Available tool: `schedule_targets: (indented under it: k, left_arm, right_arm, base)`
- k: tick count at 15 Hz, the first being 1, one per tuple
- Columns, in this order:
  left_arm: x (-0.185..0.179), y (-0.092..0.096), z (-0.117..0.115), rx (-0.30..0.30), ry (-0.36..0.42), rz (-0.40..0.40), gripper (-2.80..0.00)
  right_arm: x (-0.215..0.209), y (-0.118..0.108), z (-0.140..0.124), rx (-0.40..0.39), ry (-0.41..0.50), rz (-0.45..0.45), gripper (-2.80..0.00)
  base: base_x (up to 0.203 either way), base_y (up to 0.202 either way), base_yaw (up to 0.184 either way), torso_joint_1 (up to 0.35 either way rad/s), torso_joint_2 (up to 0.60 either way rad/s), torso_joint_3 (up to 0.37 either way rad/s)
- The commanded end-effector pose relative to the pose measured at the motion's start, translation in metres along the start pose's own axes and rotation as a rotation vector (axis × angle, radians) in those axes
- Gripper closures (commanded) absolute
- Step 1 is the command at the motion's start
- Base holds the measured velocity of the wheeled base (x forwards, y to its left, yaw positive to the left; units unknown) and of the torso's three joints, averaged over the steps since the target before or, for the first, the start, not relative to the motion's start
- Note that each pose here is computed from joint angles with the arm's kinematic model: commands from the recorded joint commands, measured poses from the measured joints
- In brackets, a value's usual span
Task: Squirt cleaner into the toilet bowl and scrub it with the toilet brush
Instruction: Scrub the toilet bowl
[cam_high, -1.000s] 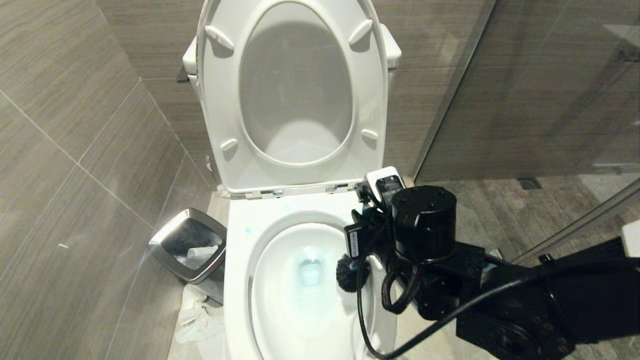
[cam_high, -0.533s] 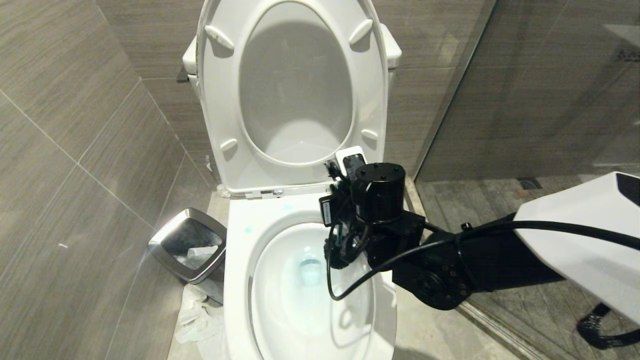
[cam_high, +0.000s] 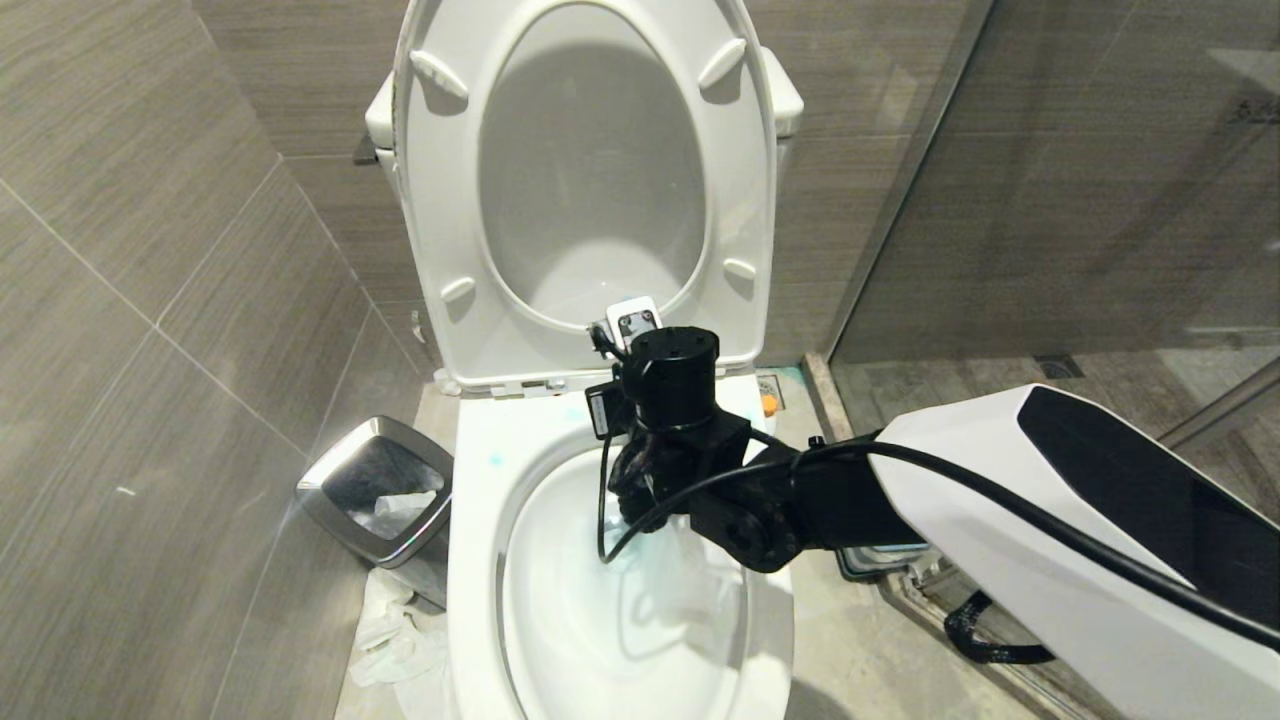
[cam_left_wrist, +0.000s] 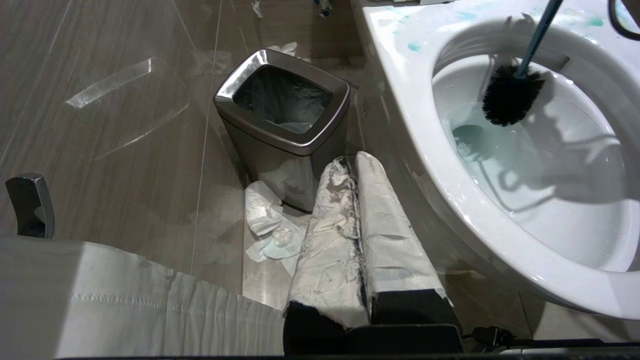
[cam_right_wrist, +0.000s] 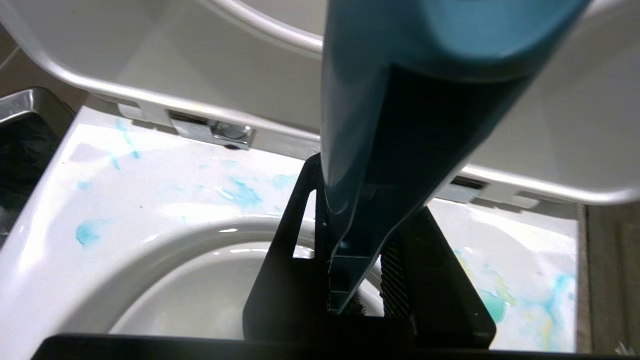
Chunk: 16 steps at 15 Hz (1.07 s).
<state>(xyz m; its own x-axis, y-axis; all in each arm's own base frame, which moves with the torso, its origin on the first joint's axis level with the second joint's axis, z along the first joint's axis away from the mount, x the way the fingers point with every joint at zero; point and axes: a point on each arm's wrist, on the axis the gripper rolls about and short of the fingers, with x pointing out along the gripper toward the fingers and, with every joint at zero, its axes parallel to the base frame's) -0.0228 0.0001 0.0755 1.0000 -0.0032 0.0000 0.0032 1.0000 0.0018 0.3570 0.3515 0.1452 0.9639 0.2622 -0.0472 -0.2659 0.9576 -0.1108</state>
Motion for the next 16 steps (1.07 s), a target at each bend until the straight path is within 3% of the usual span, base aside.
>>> schedule_targets:
  k: [1,11,16]
  left_arm:
    - [0.0,0.0,0.0,0.0,0.0,0.0,0.0]
    - [0.0,0.0,0.0,0.0,0.0,0.0,0.0]
    - [0.0,0.0,0.0,0.0,0.001,0.0,0.0]
  right_arm:
    - [0.008,0.016,-0.008,0.0,-0.006,0.015,0.0]
    - [-0.033,0.102,-0.014,-0.017,-0.009,0.192,0.0]
    - [-0.078,0.106,-0.026,-0.067,0.066,0.259,0.0]
  base:
    - [0.0,0.0,0.0,0.0,0.0,0.0]
    - [0.0,0.0,0.0,0.0,0.0,0.0]
    - [0.0,0.0,0.0,0.0,0.0,0.0]
